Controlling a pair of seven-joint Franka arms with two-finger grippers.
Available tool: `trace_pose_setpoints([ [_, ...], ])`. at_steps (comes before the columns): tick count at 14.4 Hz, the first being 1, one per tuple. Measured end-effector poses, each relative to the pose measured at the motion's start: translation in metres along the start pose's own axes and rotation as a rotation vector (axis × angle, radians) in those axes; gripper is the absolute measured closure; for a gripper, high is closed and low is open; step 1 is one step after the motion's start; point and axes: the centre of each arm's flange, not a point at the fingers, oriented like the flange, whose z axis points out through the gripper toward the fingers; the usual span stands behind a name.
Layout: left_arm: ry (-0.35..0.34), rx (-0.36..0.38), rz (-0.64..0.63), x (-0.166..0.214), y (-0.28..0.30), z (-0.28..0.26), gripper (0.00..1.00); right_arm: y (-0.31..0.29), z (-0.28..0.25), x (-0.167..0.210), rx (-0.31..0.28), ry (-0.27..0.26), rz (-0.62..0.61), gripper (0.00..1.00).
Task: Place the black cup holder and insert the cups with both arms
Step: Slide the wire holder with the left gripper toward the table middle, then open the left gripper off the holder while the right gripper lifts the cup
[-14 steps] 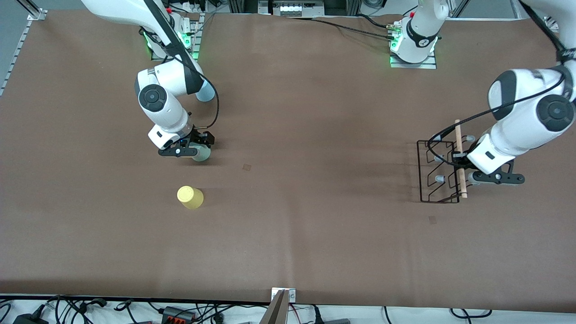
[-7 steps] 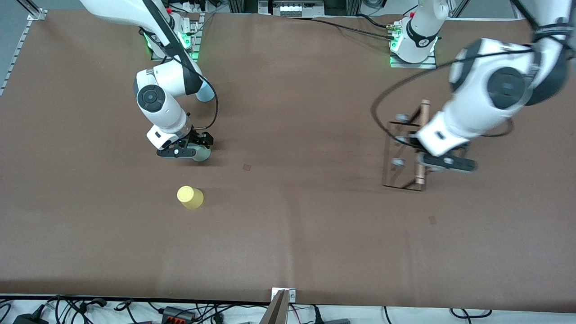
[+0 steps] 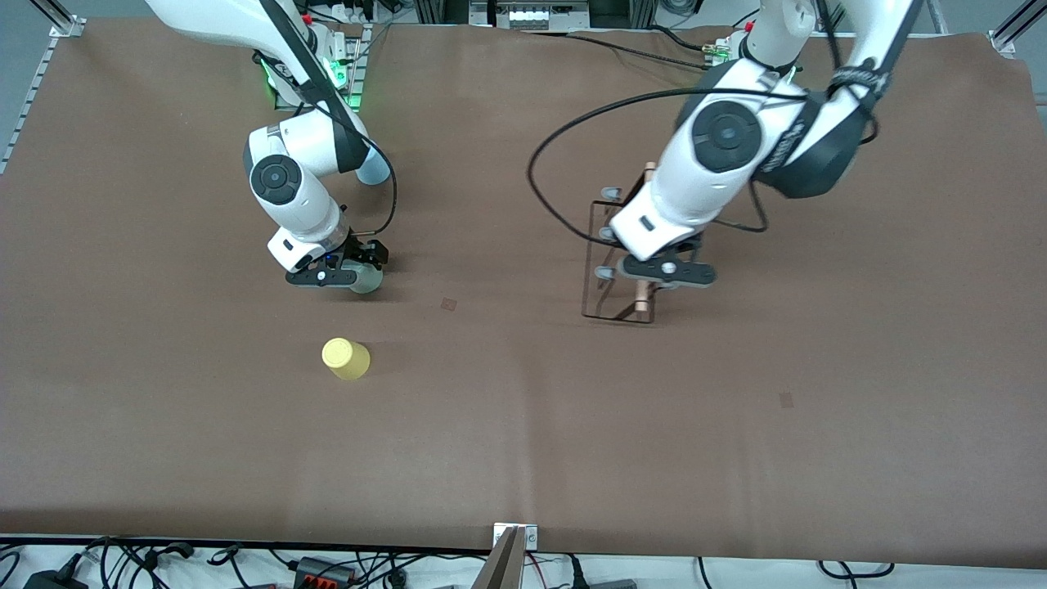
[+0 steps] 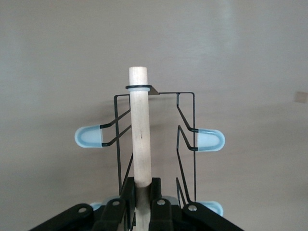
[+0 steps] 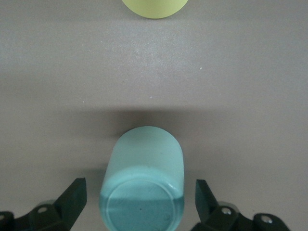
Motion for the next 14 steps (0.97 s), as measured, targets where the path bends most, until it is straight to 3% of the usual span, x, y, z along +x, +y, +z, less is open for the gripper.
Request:
trace_pose_setpoints([
  [5, 0.031, -0.065, -0.015, 0.006, 0.051, 0.034, 0.84, -0.001, 0.002, -0.002, -0.002, -0.004, -0.002, 0.0],
  [6, 0.034, -0.075, -0.023, 0.003, 0.063, 0.042, 0.84, -0.001, 0.002, -0.002, -0.002, -0.005, -0.003, 0.07],
  [8, 0.039, -0.095, -0.044, 0.0, 0.083, 0.057, 0.84, -0.001, 0.001, -0.002, -0.001, -0.004, -0.003, 0.31],
  [14, 0.024, -0.128, -0.12, -0.015, 0.126, 0.095, 0.84, -0.002, -0.008, -0.001, -0.002, -0.002, -0.017, 0.32],
])
